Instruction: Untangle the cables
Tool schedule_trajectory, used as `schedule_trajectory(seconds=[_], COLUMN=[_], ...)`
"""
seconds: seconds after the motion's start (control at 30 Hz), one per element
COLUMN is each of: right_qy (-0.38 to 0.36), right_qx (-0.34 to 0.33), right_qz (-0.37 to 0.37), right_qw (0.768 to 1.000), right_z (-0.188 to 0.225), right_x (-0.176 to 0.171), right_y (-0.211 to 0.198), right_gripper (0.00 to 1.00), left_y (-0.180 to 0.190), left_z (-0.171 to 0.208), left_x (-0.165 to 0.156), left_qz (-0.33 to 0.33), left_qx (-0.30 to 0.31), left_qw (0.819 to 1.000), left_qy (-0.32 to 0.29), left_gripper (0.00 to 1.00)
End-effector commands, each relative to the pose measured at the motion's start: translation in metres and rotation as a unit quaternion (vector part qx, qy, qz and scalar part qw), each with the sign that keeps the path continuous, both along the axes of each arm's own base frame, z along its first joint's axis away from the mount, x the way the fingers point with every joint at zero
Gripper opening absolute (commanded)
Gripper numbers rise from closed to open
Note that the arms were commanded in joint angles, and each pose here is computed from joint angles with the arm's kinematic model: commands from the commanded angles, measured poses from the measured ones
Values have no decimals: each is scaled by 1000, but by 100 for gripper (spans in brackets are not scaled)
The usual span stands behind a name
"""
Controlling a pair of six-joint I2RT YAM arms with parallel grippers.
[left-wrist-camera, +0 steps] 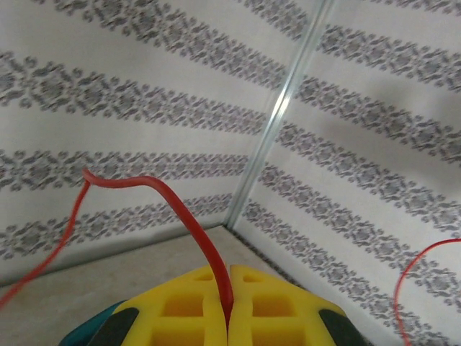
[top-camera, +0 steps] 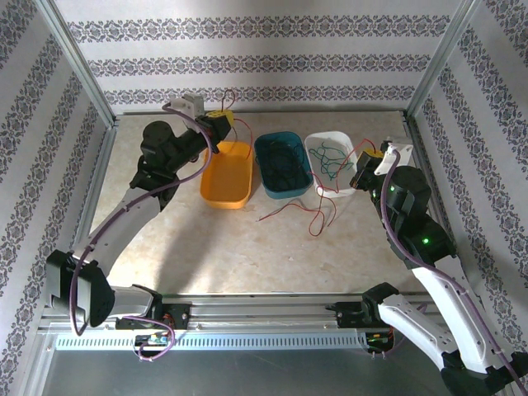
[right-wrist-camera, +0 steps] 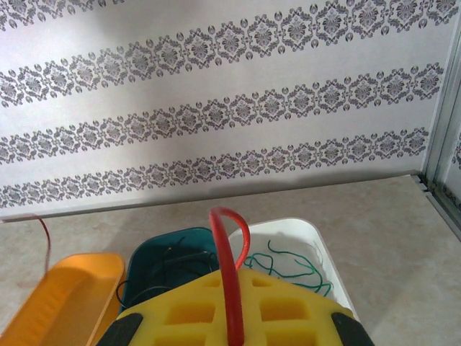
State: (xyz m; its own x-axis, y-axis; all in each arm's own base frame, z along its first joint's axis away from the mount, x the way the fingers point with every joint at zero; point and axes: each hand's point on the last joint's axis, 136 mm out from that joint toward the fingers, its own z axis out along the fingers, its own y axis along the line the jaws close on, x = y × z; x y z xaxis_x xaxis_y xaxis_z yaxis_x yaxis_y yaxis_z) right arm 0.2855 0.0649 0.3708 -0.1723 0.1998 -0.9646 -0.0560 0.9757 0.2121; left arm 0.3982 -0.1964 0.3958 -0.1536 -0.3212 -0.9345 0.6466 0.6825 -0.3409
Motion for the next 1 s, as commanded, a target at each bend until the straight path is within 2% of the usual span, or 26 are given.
schedule_trajectory(seconds=[0.0,0.23,0.53,0.8,0.87,0.97], right_qy=[0,1,1,2,2,2], right_qx=[10,10,11,16,15,14], right_qz=[0,0,-2,15,15,16], right_qw=[1000,1000,1000,1000,1000,1000], right_z=[0,-1,-1,1,1,1], right_x=[0,-3,-3,-2,-2,-2], right_y=[0,-2,-3,4,4,4], right_gripper=[0,0,0,0,0,0], left_y=[18,32,39,47,50,49], left_z=[-31,-94,-111,-193,-207,-215], left_x=[12,25,26,39,42,46], left_qz=[37,82,101,134,142,144], left_qx=[20,34,55,85,90,96], left_qw=[999,992,987,963,957,953], left_qy=[32,91,111,218,235,247], left_gripper=[0,0,0,1,18,59])
